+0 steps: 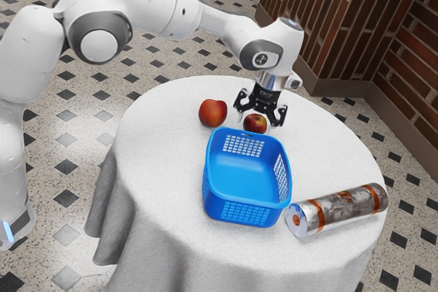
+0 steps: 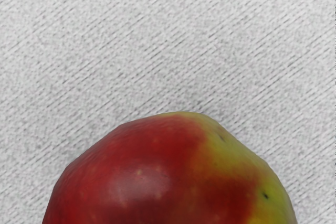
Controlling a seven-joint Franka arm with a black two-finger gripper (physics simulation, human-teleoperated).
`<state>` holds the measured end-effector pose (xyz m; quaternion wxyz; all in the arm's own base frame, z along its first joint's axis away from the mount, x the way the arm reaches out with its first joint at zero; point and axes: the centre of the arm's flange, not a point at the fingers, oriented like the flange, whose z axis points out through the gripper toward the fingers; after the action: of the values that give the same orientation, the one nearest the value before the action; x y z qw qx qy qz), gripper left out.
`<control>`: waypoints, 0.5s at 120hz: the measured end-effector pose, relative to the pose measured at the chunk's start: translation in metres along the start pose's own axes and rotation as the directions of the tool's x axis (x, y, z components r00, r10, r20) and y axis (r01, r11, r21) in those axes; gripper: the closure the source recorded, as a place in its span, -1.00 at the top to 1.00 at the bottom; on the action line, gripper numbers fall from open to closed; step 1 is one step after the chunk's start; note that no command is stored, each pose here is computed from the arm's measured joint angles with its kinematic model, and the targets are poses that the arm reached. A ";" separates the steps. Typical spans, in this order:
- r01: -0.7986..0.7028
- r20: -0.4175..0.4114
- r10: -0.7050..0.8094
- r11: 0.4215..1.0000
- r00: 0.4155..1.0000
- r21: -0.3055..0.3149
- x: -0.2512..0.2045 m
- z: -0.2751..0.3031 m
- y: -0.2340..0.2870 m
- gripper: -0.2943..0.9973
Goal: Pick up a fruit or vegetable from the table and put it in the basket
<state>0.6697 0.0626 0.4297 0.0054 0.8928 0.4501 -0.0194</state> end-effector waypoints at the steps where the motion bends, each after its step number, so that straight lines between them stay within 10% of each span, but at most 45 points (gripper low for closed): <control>1: 0.000 0.000 0.000 1.000 1.000 0.000 0.000 0.000 0.000 0.54; 60: 0.014 -0.009 -0.014 1.000 1.000 -0.024 0.003 -0.005 -0.001 0.02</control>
<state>0.6710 0.0654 0.4345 0.0142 0.8896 0.4565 -0.0099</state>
